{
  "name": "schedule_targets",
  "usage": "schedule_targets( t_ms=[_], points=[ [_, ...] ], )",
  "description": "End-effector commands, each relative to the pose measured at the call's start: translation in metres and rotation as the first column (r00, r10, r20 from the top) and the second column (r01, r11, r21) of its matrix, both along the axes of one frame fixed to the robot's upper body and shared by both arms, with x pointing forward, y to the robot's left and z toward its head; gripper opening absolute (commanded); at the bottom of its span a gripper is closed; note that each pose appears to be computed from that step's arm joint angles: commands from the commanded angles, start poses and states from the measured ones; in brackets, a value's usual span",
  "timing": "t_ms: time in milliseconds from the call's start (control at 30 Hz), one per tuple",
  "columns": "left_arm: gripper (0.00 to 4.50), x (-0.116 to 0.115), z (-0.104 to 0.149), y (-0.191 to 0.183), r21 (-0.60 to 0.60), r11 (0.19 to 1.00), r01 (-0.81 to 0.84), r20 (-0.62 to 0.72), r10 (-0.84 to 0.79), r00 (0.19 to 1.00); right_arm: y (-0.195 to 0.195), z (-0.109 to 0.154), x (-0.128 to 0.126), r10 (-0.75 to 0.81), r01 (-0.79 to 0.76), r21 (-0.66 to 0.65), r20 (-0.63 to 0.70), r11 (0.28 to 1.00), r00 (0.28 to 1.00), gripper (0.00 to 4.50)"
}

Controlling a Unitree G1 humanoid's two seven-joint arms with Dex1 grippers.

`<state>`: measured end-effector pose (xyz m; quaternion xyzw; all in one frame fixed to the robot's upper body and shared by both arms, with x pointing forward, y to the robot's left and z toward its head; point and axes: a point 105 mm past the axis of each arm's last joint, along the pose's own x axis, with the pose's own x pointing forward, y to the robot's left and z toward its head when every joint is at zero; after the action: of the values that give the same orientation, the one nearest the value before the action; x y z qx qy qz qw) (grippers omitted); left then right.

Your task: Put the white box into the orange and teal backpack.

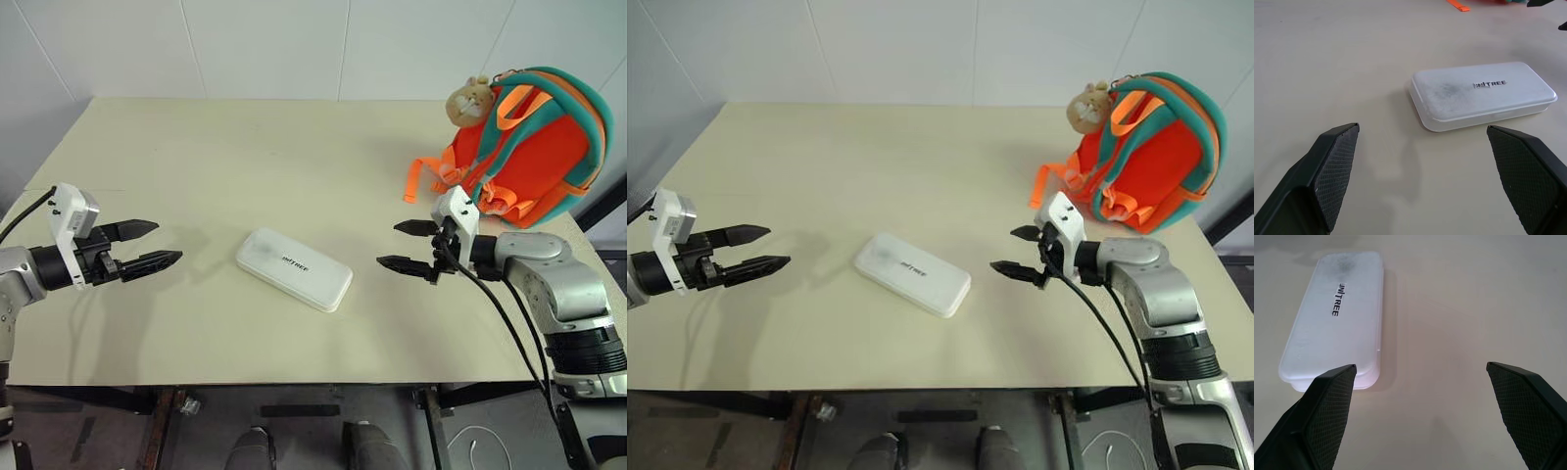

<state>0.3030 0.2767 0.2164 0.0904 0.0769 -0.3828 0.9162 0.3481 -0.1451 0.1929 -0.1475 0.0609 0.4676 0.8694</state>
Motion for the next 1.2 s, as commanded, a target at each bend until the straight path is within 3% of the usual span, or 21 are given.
schedule_targets(
  t_ms=[33, 400, 467, 600, 867, 933, 1200],
  points=[
    [4.47, 0.003, 0.011, -0.001, 0.006, 1.0, 0.011, 0.04, -0.011, 0.999, 0.007, 0.013, -0.005, 0.011, -0.013, 0.028, 0.055, 1.0, 0.998, 4.5],
    [4.47, 0.014, 0.009, -0.013, -0.002, 0.999, 0.035, 0.073, -0.035, 0.997, 0.014, 0.007, -0.006, -0.001, 0.0, 0.042, 0.038, 0.999, 0.999, 4.5],
    [3.88, 0.015, 0.012, -0.008, -0.006, 1.0, 0.012, 0.092, -0.011, 0.996, 0.019, 0.006, -0.007, 0.007, -0.008, 0.033, 0.036, 0.999, 0.999, 4.5],
    [2.64, 0.016, 0.008, -0.003, 0.007, 1.0, -0.002, 0.082, 0.001, 0.997, 0.022, 0.003, -0.006, -0.001, 0.001, 0.014, 0.025, 1.0, 1.0, 3.56],
    [0.06, 0.041, -0.003, -0.003, -0.021, 0.998, -0.06, 0.092, 0.062, 0.994, 0.017, -0.024, -0.006, -0.032, 0.03, -0.084, -0.023, 0.996, 0.999, 0.76],
    [0.0, 0.049, -0.005, -0.004, -0.042, 0.997, -0.064, 0.093, 0.068, 0.993, 0.013, -0.035, -0.008, -0.05, 0.044, -0.127, -0.043, 0.991, 0.998, 0.03],
    [0.0, 0.082, -0.032, -0.019, -0.128, 0.99, -0.066, 0.003, 0.067, 0.998, 0.013, -0.069, -0.017, -0.105, 0.081, -0.221, -0.102, 0.972, 0.989, 0.03]
  ],
)
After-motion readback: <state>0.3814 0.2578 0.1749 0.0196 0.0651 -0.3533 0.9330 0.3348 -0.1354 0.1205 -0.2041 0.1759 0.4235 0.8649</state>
